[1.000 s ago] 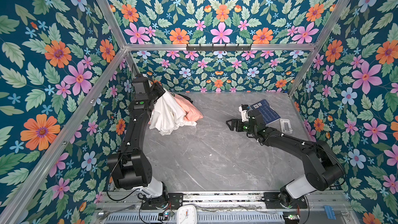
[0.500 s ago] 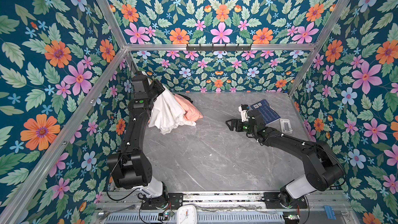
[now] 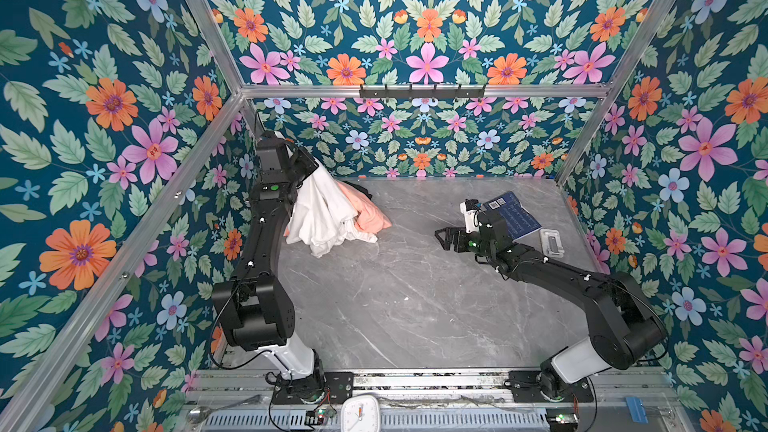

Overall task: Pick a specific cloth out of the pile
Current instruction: 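Raise the white cloth higher with the left gripper, pulling it free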

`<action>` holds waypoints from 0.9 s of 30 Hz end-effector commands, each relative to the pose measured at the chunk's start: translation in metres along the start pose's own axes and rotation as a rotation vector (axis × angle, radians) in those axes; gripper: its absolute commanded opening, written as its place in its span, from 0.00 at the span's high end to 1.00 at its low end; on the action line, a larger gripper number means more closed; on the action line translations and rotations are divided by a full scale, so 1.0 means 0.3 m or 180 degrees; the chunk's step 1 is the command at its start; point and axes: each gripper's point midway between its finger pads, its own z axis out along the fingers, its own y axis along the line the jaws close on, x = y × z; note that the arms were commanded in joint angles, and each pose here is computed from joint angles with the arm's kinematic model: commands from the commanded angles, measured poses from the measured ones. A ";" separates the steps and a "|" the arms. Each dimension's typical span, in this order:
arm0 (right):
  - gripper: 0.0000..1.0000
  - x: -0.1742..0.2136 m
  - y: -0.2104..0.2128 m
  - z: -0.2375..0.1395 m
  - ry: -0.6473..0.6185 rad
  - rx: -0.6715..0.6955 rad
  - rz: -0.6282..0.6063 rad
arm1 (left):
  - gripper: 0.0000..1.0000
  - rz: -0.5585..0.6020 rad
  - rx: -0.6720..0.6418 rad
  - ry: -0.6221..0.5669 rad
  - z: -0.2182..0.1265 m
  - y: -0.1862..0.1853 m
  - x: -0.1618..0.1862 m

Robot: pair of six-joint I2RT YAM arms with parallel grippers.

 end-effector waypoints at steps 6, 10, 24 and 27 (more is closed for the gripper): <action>0.01 -0.022 0.009 -0.011 -0.0047 0.0006 -0.0069 | 1.00 0.0097 0.0124 -0.0244 0.012 -0.042 -0.075; 0.01 -0.024 0.009 -0.012 -0.0052 0.0006 -0.0067 | 1.00 0.0108 0.0104 -0.0236 0.025 -0.034 -0.070; 0.01 -0.021 0.018 -0.019 -0.0057 -0.0017 -0.0066 | 1.00 0.0126 0.0191 -0.0259 0.015 -0.069 -0.096; 0.01 -0.024 0.023 -0.020 -0.0059 -0.0026 -0.0072 | 1.00 0.0135 0.0214 -0.0297 -0.005 -0.084 -0.110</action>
